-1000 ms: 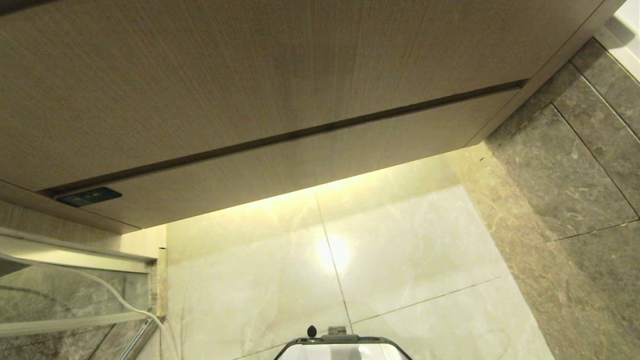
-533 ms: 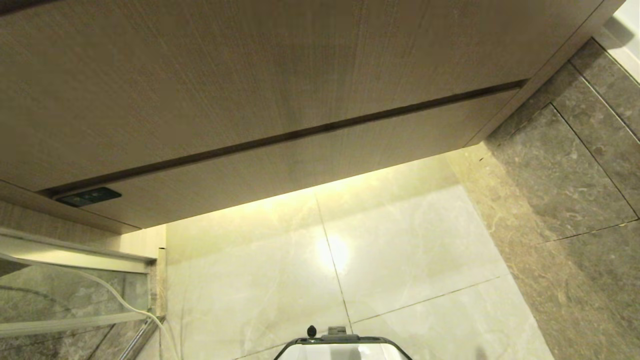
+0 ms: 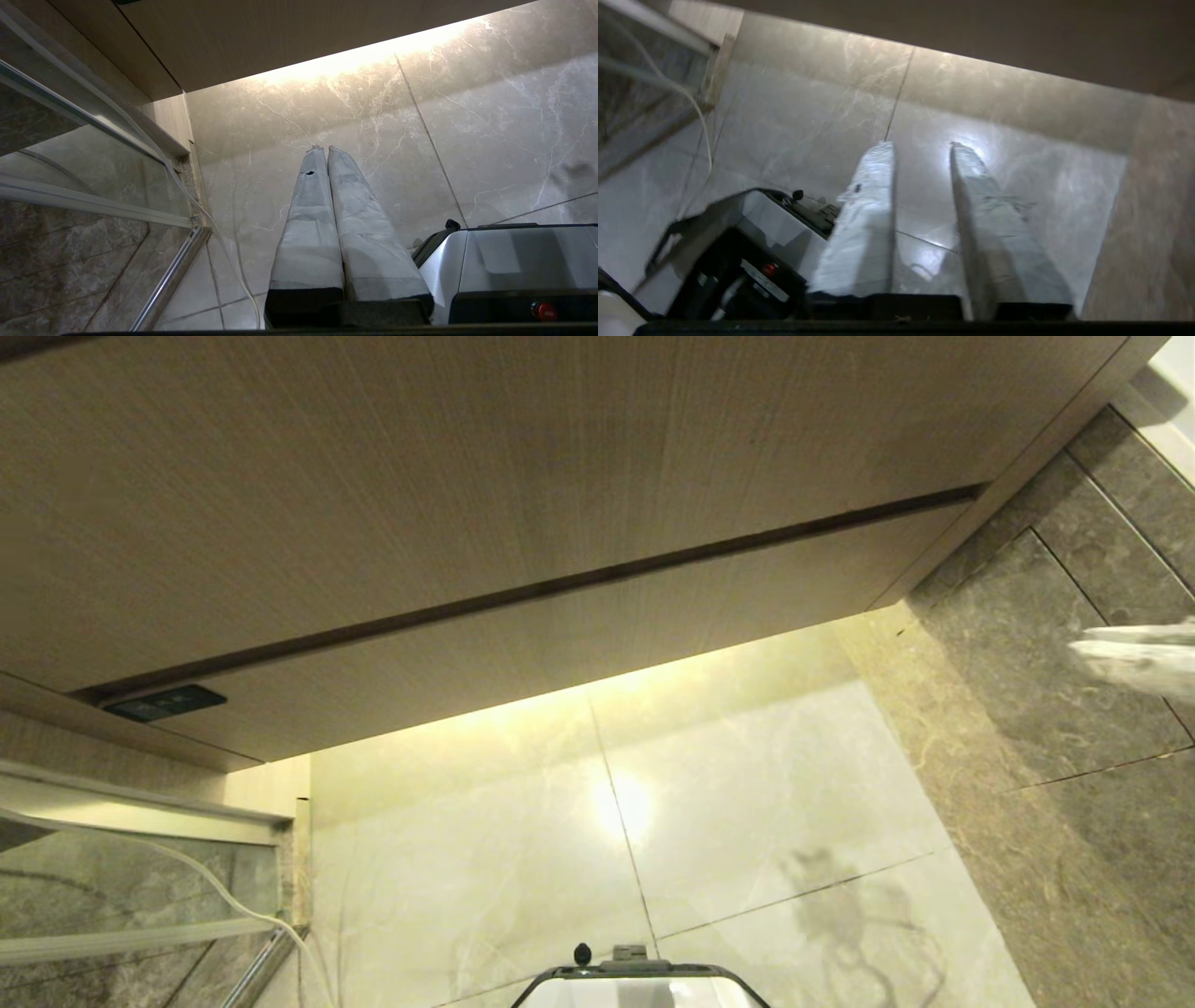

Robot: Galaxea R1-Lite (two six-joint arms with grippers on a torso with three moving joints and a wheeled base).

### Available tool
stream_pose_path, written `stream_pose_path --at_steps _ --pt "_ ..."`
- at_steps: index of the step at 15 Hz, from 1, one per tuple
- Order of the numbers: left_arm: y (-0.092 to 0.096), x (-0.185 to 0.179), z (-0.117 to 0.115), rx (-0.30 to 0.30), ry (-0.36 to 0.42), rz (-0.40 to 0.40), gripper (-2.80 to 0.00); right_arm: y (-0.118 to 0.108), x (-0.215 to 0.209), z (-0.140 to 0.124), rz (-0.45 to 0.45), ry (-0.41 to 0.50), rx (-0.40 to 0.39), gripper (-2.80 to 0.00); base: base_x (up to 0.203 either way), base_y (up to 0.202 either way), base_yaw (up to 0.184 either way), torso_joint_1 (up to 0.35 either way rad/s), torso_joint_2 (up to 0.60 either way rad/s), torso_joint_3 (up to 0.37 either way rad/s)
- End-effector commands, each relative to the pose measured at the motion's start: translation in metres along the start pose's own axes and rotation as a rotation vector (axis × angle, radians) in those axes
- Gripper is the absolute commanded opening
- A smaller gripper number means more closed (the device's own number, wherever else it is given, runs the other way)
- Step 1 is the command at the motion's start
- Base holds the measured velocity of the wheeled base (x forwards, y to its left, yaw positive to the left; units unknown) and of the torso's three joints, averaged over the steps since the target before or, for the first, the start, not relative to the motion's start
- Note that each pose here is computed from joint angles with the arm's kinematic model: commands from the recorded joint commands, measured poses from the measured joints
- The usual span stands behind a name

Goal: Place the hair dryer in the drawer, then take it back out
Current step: Pull open the drawer

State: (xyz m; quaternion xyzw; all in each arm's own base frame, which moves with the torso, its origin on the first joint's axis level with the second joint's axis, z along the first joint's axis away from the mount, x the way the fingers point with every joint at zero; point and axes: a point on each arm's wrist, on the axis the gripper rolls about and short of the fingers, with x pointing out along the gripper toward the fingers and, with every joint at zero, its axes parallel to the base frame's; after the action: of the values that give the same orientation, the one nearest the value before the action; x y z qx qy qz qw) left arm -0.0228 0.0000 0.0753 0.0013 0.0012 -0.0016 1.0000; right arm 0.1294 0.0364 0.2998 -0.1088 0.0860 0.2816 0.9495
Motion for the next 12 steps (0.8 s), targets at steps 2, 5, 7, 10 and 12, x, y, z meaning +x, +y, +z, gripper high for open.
stream_pose_path --at_steps 2,5,7,10,12 --pt "0.000 0.000 -0.001 0.000 0.002 -0.001 -2.80 -0.021 0.100 -0.028 0.136 0.154 -0.193 0.00 0.000 0.000 0.000 0.000 0.00 0.000" --pt "0.000 0.000 -0.001 0.000 0.002 0.001 -2.80 -0.030 0.139 -0.034 0.134 0.079 -0.397 0.00 0.000 0.000 0.000 0.000 0.00 0.000" --pt "0.000 0.000 0.000 0.000 0.001 0.000 -2.80 -0.039 0.164 -0.037 0.087 -0.003 -0.600 0.00 0.000 0.000 0.000 0.000 0.00 0.000" --pt "0.000 0.000 -0.001 0.000 0.002 0.000 -2.80 -0.042 0.182 -0.046 0.055 -0.076 -0.712 0.00 0.000 0.000 0.000 0.000 0.00 0.000" --pt "0.000 0.000 0.000 0.000 0.002 0.000 -2.80 -0.045 0.189 -0.044 0.005 -0.143 -0.757 0.00 0.000 0.000 0.000 0.000 0.00 0.000"
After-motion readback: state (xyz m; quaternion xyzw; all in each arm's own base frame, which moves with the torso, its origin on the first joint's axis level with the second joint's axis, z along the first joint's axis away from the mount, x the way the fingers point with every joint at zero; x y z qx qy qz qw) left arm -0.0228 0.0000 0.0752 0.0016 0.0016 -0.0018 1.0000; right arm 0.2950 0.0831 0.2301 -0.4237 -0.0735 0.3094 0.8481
